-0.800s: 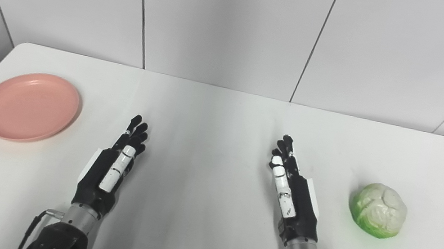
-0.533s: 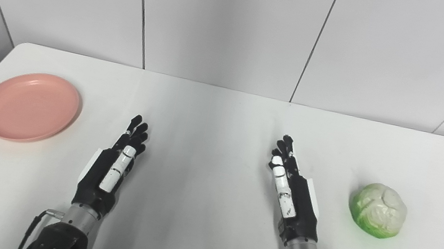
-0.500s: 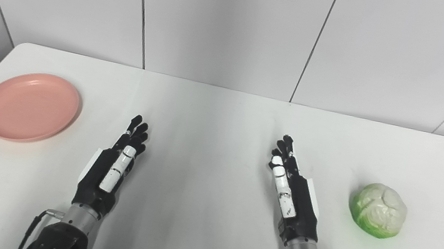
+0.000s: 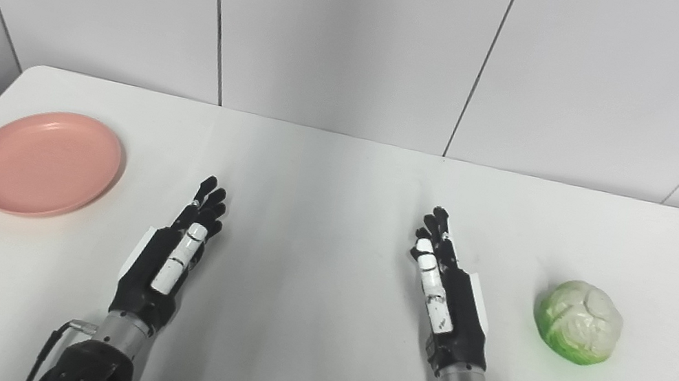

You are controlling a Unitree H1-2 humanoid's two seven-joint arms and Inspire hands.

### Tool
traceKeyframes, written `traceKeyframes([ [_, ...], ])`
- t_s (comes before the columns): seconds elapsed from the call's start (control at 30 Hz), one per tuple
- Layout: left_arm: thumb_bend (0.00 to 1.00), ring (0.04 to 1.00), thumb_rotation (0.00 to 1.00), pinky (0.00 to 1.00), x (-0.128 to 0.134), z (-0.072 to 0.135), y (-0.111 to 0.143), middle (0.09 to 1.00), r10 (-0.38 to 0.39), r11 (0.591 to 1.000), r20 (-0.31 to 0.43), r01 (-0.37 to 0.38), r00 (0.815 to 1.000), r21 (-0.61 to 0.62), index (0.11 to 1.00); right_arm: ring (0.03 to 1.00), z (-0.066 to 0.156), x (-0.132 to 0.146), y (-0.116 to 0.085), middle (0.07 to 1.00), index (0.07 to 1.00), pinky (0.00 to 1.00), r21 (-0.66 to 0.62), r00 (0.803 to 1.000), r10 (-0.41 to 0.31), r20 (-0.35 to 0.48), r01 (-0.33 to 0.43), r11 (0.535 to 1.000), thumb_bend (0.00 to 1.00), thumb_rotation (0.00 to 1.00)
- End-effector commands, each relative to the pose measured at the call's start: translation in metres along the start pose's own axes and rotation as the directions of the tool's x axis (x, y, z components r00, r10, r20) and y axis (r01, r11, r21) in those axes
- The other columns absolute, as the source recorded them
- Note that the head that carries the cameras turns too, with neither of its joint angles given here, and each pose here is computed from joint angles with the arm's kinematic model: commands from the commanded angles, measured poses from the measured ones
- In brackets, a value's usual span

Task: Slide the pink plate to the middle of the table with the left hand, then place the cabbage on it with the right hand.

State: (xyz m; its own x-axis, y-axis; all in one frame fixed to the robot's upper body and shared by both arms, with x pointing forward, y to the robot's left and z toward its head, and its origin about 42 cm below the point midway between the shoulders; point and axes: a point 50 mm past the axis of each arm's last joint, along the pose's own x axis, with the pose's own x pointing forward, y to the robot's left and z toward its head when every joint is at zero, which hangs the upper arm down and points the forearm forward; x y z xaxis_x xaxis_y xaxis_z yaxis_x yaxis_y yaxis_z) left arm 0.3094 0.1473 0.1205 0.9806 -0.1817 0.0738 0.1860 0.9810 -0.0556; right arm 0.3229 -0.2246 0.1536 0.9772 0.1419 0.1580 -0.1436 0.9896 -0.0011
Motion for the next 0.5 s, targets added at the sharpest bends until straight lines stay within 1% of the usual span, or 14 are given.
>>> traceKeyframes([
  [0.0,0.63,1.000,0.83,1.00,0.0073,0.0172,-0.0034,1.000,-0.022,1.000,0.077,0.022,0.997,0.011,1.000,0.966,0.0143,0.0084,0.0006,0.979,1.000,0.95,-0.001,0.998,0.009,0.059,-0.009,1.000,0.62,0.86],
  [0.07,0.64,1.000,0.83,1.00,0.0072,0.0175,-0.0037,1.000,-0.023,1.000,0.076,0.023,0.997,0.011,1.000,0.967,0.0144,0.0084,0.0004,0.980,1.000,0.95,-0.002,0.998,0.010,0.059,-0.009,1.000,0.62,0.85],
  [0.23,0.63,1.000,0.83,1.00,0.0075,0.0183,-0.0037,1.000,-0.024,1.000,0.075,0.024,0.997,0.012,1.000,0.965,0.0145,0.0088,0.0003,0.980,1.000,0.95,-0.004,0.998,0.013,0.061,-0.013,1.000,0.63,0.85],
  [0.47,0.63,1.000,0.84,1.00,0.0074,0.0182,-0.0037,1.000,-0.025,1.000,0.075,0.024,0.997,0.018,1.000,0.965,0.0144,0.0083,0.0006,0.978,1.000,0.95,-0.008,0.998,0.010,0.060,-0.010,1.000,0.62,0.86],
])
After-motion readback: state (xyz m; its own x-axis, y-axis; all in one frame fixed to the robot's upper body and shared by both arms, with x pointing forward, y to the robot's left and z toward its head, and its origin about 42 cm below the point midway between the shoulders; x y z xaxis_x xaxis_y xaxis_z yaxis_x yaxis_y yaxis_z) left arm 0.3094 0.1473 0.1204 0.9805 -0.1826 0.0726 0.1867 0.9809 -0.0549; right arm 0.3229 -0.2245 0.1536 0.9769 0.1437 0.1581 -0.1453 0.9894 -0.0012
